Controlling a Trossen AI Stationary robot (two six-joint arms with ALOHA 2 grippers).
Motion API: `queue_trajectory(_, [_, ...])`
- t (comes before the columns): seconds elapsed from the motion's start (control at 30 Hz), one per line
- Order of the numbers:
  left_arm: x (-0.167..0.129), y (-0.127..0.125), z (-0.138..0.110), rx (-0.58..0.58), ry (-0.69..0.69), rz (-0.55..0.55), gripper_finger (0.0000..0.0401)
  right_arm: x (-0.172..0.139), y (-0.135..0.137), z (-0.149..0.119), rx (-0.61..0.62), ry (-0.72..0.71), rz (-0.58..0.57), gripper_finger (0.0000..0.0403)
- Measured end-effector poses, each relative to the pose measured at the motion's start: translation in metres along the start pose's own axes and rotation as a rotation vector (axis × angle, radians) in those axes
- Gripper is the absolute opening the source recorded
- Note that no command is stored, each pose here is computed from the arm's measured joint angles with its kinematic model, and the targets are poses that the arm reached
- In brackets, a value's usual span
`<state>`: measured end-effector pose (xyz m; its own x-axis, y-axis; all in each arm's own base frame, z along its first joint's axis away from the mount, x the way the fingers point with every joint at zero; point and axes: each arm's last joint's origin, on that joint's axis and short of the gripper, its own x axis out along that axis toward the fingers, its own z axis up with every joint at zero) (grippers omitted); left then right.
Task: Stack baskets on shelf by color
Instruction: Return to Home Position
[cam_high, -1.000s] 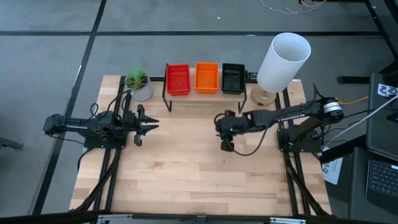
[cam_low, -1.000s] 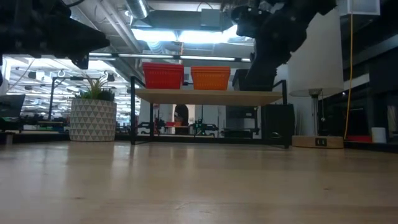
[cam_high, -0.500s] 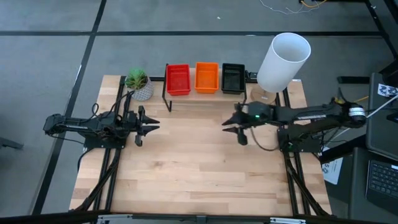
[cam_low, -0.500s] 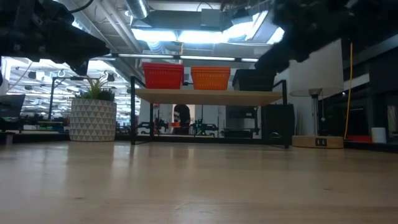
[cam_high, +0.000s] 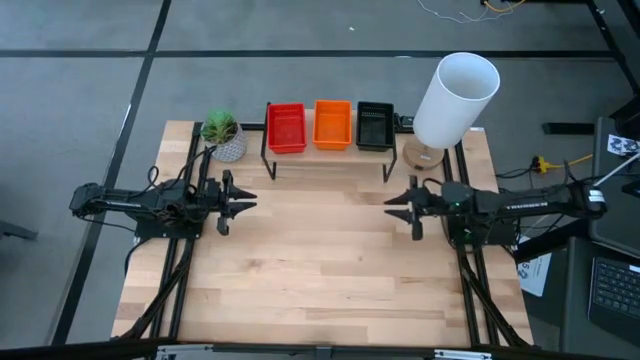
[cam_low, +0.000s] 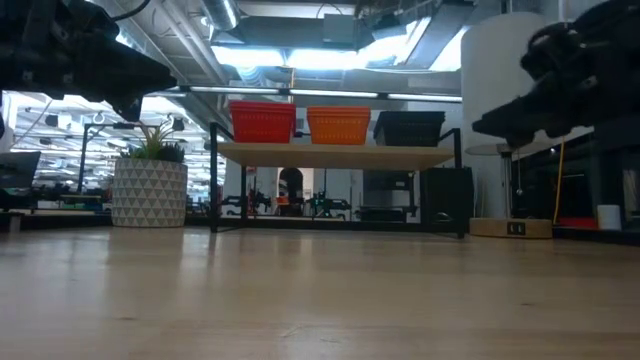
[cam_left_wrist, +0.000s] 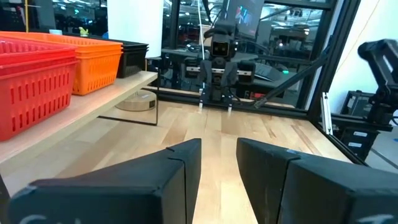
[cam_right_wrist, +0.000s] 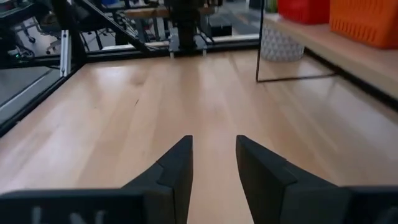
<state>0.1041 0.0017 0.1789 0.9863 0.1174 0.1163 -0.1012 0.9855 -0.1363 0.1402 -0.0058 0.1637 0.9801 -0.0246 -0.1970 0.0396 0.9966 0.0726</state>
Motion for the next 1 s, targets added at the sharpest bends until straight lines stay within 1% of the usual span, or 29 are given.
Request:
queue_trajectory(0.17, [0.000,0.000,0.000,0.000,0.000,0.000,0.0095,-0.013,0.001,-0.010,-0.034,-0.083,0.015,0.0122])
queue_trajectory(0.27, [0.000,0.000,0.000,0.000,0.000,0.000,0.0095,-0.019,0.002,-0.005,-0.076,-0.140,0.022,0.0122])
queue_trajectory(0.5, [0.000,0.000,0.000,0.000,0.000,0.000,0.0095,-0.032,0.003,0.007,-0.090,-0.291,0.026,0.0122])
queue_trajectory(0.67, [0.000,0.000,0.000,0.000,0.000,0.000,0.0095,-0.037,0.003,0.005,-0.219,-0.285,0.027,0.0122])
queue_trajectory(0.73, [0.000,0.000,0.000,0.000,0.000,0.000,0.0095,-0.039,0.003,0.005,-0.236,-0.298,0.034,0.0122])
queue_trajectory(0.83, [0.000,0.000,0.000,0.000,0.000,0.000,0.0095,-0.040,0.003,0.003,-0.245,-0.281,0.038,0.0122])
queue_trajectory(1.0, [0.000,0.000,0.000,0.000,0.000,0.000,0.0095,-0.041,0.006,-0.005,-0.251,-0.217,0.136,0.0122])
